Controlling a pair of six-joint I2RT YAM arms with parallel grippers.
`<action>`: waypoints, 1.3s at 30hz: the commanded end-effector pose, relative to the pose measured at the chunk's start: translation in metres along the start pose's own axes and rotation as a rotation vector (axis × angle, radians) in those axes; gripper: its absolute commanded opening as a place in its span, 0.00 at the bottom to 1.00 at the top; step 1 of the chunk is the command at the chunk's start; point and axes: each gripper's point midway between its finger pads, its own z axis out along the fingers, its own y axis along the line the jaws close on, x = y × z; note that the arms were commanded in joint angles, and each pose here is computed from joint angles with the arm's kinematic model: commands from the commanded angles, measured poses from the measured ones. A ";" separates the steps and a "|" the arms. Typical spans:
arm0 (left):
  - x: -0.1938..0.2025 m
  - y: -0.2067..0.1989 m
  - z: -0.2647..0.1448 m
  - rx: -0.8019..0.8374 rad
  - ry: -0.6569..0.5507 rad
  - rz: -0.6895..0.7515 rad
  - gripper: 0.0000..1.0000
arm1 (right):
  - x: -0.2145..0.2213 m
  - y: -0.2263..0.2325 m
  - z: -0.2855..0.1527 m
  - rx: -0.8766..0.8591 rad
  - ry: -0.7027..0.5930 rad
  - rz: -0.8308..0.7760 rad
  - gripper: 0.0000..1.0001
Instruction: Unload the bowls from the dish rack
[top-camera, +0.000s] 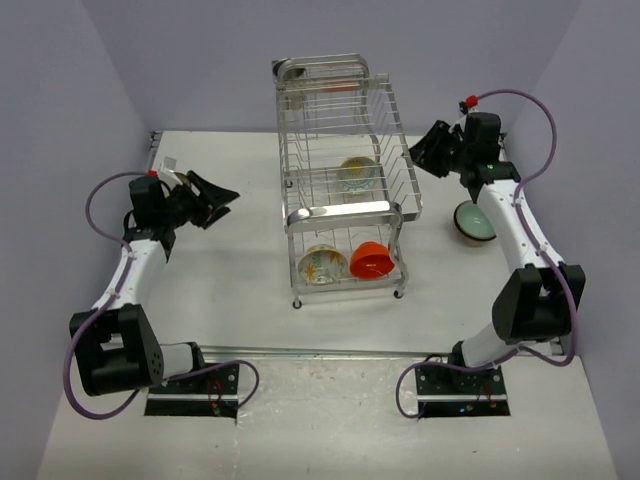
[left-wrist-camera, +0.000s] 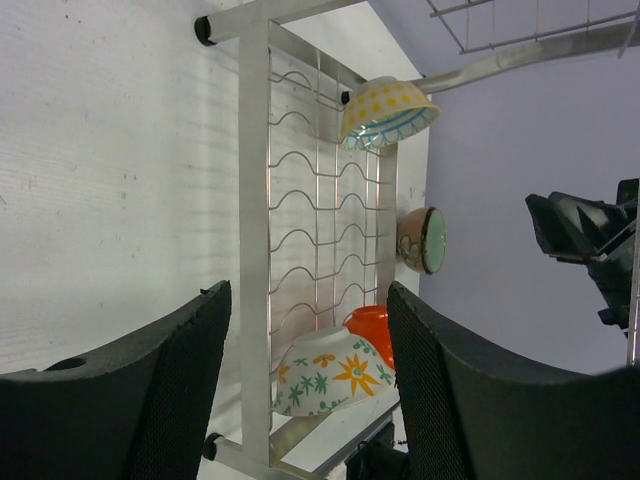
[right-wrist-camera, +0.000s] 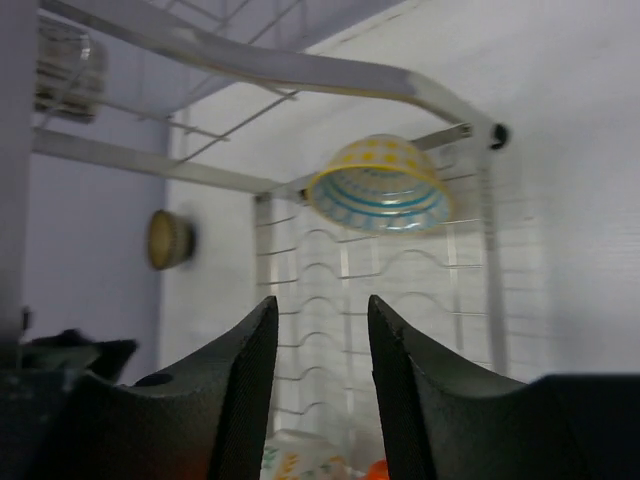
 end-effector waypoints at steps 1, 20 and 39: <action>-0.011 -0.024 -0.009 0.030 -0.029 0.079 0.65 | 0.001 0.070 -0.012 -0.470 0.099 0.296 0.42; -0.019 -0.035 -0.012 0.036 -0.043 0.092 0.65 | -0.007 0.102 0.030 -0.684 0.277 0.687 0.44; -0.009 -0.021 -0.006 0.033 -0.014 0.086 0.65 | 0.031 -0.096 0.073 0.127 0.147 -0.267 0.34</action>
